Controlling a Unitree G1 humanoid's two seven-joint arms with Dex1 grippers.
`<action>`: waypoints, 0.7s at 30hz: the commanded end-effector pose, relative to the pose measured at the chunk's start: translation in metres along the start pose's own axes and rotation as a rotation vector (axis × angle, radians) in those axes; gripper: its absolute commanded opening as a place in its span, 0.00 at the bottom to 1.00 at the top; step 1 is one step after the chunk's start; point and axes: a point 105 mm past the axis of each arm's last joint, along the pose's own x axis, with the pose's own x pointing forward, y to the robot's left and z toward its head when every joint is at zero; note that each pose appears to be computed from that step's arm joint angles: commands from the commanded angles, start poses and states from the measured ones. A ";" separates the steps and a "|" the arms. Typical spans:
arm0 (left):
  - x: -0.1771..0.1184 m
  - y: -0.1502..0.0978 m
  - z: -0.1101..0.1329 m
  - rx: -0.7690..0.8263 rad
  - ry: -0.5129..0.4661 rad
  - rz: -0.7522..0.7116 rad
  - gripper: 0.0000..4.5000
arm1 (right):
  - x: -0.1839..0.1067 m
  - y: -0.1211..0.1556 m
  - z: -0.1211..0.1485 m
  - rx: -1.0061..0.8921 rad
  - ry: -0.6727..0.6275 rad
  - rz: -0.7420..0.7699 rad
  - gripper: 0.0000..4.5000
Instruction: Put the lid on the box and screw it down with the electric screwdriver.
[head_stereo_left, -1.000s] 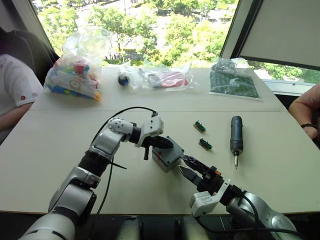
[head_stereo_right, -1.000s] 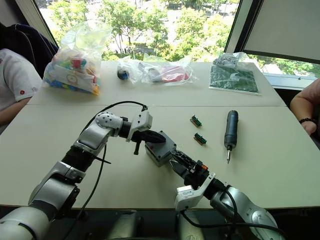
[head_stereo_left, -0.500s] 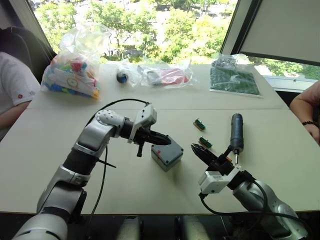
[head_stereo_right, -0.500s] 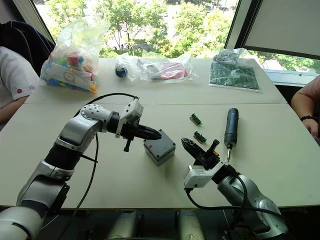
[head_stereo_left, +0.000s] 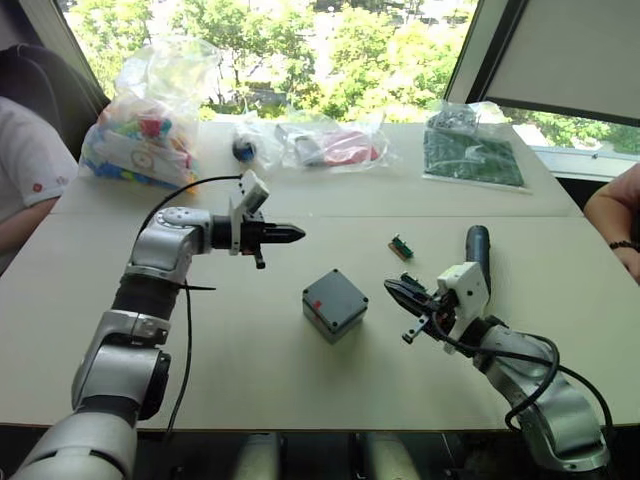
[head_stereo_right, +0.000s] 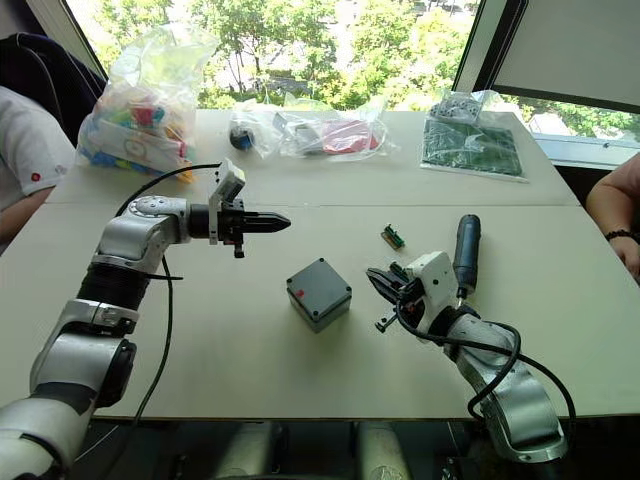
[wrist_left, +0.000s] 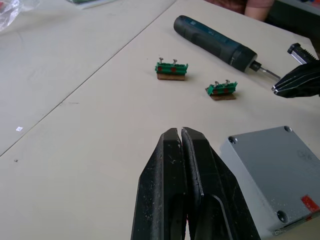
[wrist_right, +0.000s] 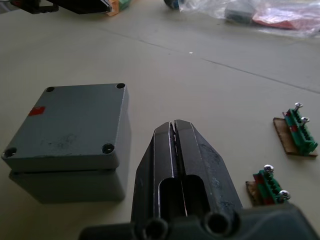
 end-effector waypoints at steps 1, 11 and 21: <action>0.012 -0.016 -0.002 0.055 0.033 -0.098 0.01 | -0.011 0.021 0.013 0.058 -0.022 0.090 0.00; 0.015 -0.024 -0.019 0.056 0.091 -0.152 0.01 | -0.018 0.048 0.001 0.113 0.076 0.229 0.00; 0.017 -0.024 -0.027 0.075 0.124 -0.159 0.01 | -0.002 0.046 -0.005 0.080 0.090 0.244 0.00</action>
